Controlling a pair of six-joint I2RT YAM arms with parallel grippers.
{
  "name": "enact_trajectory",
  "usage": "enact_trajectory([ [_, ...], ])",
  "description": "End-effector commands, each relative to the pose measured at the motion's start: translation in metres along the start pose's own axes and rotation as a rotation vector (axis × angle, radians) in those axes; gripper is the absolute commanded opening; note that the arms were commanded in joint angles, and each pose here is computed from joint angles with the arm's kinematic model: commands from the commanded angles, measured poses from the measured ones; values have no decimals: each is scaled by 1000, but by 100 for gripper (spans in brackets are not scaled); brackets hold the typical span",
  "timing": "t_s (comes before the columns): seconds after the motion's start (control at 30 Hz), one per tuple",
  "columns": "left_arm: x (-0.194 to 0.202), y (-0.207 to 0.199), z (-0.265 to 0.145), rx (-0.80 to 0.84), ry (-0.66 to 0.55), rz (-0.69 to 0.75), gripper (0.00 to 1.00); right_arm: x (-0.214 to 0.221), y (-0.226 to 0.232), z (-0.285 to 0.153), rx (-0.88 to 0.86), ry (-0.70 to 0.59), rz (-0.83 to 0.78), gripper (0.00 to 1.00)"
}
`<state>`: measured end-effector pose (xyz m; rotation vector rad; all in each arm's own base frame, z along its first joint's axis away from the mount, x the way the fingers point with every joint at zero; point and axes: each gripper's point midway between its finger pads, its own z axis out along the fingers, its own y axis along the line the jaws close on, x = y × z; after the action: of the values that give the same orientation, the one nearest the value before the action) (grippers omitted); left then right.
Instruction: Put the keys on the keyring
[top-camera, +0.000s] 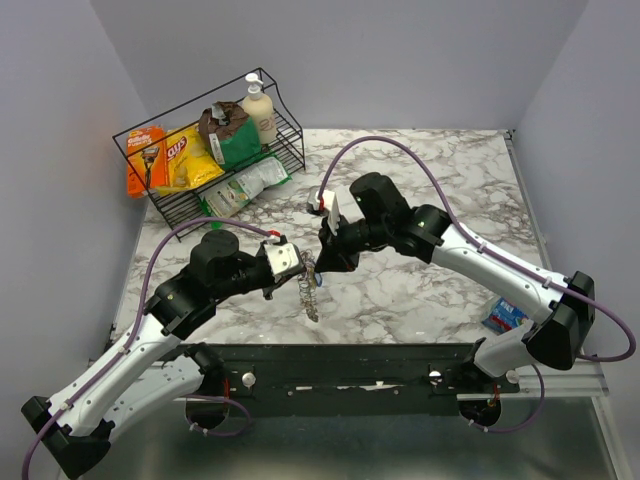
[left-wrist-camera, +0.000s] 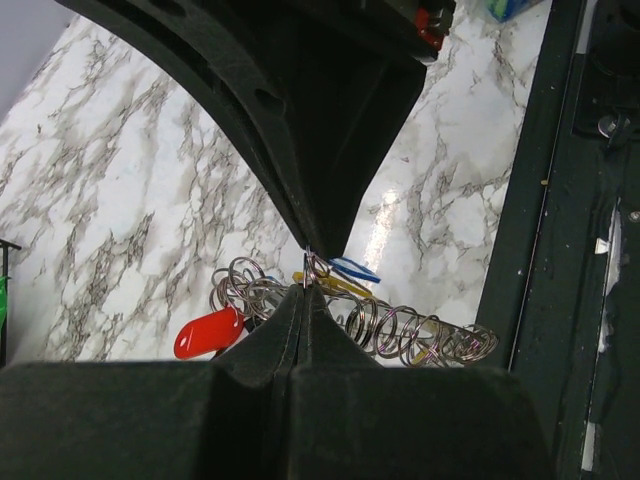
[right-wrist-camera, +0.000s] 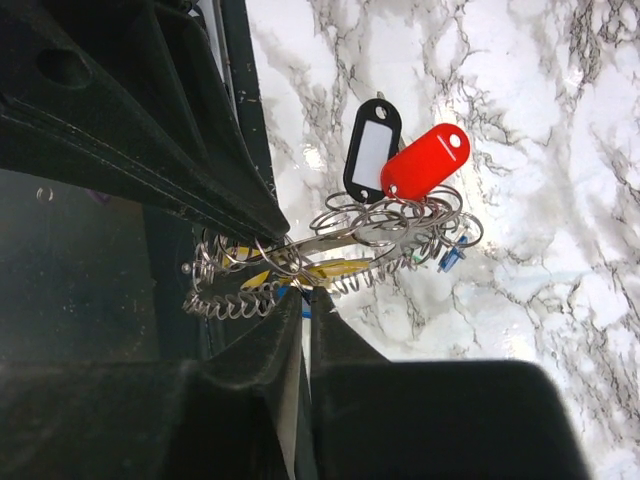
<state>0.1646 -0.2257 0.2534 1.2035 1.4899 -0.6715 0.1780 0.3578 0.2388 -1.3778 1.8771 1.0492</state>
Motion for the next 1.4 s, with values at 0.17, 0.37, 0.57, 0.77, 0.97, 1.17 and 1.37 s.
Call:
enact_trajectory([
  [0.17, -18, -5, 0, 28, -79, 27, 0, -12, 0, -13, 48, -50, -56, 39],
  [0.37, -20, -6, 0, 33, -88, 29, 0, -20, 7, -32, 75, -126, -144, 64],
  [0.57, -29, -10, -3, 54, -134, 42, 0, -25, 33, -51, 15, -290, -301, 82],
  [0.77, -43, -19, -6, 90, -208, 53, 0, -39, 53, -67, -25, -439, -385, 80],
  [0.97, -58, -30, -10, 144, -297, 68, 0, -48, 75, -68, -157, -472, -414, 70],
  [1.17, -69, -33, -14, 156, -352, 83, 0, -51, 76, -61, -193, -471, -403, 64],
  [1.37, -73, -36, -14, 177, -369, 82, 0, -48, 74, -53, -218, -453, -368, 53],
])
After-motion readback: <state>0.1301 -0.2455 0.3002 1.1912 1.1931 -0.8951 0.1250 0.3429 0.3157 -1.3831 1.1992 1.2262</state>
